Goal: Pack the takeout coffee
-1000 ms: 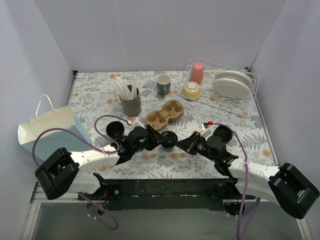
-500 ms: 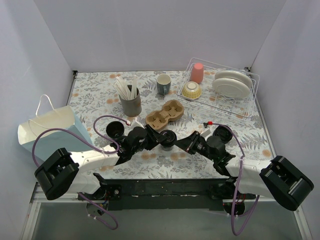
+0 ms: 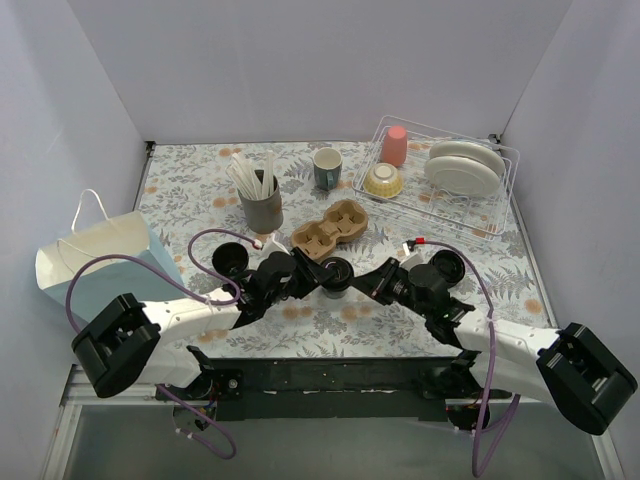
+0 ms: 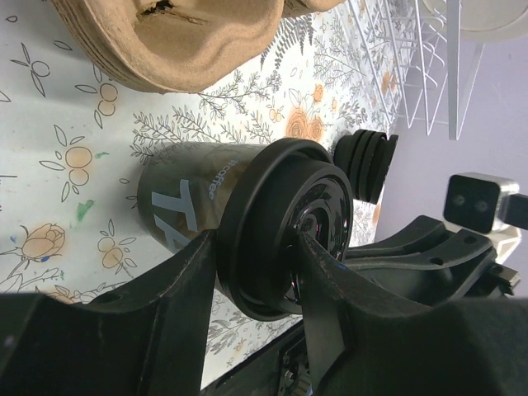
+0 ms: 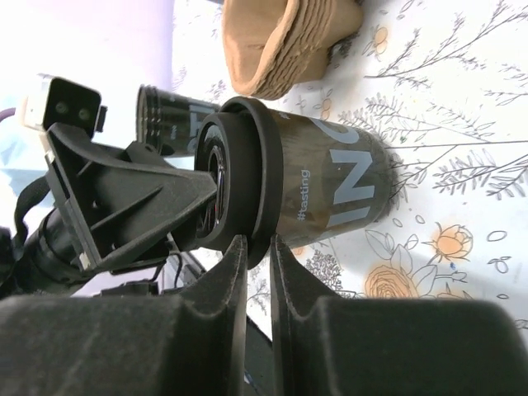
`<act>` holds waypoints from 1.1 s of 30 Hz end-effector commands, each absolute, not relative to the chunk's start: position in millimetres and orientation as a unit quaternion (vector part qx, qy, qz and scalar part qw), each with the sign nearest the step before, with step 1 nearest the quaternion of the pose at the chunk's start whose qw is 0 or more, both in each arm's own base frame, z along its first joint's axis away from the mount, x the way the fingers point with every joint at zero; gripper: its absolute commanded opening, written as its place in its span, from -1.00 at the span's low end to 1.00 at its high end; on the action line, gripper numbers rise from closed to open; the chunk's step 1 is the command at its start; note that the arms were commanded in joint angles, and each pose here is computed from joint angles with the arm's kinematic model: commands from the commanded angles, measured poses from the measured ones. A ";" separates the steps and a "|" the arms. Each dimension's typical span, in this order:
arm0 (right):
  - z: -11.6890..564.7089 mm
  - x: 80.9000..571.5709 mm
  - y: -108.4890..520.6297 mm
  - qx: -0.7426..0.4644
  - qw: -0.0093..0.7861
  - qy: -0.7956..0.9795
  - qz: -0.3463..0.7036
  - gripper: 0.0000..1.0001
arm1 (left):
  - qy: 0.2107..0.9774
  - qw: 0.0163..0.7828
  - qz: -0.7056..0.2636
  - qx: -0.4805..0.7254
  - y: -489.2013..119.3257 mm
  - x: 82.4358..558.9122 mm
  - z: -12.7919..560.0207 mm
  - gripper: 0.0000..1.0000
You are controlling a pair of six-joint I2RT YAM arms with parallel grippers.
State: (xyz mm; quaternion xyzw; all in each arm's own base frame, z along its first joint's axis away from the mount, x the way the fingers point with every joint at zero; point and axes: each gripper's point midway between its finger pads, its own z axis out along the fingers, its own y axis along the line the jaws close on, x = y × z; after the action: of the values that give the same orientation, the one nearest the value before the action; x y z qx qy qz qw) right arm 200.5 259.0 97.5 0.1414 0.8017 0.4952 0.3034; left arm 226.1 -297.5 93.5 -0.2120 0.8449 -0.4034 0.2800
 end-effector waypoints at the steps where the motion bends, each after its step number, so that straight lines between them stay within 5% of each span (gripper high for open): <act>1: 9.1 186.0 195.6 0.125 0.281 0.913 0.268 -0.77 | 0.960 0.121 -0.207 -0.142 -233.0 131.7 -23.0 -0.22; 4: 26.0 198.1 209.6 0.112 0.307 0.895 0.302 -0.93 | 0.960 0.123 -0.206 -0.144 -232.5 132.3 -22.8 -0.22; 15: 3.5 179.0 224.5 0.097 0.260 0.895 0.350 -0.78 | 0.962 0.113 -0.199 -0.148 -228.3 127.2 -32.3 -0.22; 24: 67.4 200.3 239.2 0.035 0.315 0.876 0.364 -0.30 | 0.963 0.121 -0.202 -0.130 -234.7 133.0 -24.7 -0.20; 33: 138.5 233.5 231.3 -0.029 0.421 0.843 0.334 -0.22 | 0.962 0.131 -0.209 -0.115 -238.1 137.3 -14.5 -0.16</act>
State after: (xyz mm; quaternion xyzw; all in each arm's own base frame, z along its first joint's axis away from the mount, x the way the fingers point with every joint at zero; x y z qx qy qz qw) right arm 215.5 240.8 111.5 0.0107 0.8521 0.3702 0.3699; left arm 195.0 -299.5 59.5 -0.1498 0.8909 -0.3637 0.2272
